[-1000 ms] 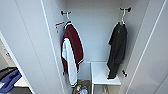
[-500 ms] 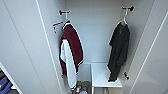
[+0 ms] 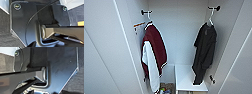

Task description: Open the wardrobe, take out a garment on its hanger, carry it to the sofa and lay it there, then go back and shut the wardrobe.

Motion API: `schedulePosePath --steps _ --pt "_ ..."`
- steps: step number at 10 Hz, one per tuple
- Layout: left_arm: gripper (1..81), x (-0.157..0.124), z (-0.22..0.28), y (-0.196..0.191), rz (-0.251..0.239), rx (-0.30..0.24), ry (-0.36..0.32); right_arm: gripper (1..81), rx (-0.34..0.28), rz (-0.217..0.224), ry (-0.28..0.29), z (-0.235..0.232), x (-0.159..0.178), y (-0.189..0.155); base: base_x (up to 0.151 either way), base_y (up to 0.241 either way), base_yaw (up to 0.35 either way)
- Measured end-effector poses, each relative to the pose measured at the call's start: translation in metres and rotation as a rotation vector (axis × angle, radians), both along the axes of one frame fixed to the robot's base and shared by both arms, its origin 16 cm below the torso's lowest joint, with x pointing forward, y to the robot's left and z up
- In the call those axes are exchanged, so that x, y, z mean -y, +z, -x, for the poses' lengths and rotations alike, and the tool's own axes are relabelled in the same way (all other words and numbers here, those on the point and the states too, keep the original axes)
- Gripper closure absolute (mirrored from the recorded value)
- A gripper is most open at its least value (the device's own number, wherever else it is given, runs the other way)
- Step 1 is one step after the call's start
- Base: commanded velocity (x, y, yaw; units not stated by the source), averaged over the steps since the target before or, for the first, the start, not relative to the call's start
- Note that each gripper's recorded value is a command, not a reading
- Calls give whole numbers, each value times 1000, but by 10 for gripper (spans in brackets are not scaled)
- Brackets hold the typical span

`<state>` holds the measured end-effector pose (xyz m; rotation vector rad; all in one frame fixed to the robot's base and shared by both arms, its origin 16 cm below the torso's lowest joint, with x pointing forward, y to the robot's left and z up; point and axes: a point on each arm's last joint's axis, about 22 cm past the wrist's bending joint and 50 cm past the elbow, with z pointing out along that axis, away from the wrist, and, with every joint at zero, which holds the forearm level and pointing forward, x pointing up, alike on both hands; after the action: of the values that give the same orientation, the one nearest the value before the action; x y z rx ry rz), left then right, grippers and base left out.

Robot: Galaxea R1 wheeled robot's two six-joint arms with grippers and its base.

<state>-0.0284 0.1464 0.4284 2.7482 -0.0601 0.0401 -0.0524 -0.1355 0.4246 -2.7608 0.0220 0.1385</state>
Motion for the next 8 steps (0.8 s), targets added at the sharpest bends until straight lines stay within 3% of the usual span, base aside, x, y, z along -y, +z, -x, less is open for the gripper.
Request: schedulePosePath --steps 8 --pt "10 0 1 0 0 -1 -1 10 2 0 0 -2 0 0 97 0 0"
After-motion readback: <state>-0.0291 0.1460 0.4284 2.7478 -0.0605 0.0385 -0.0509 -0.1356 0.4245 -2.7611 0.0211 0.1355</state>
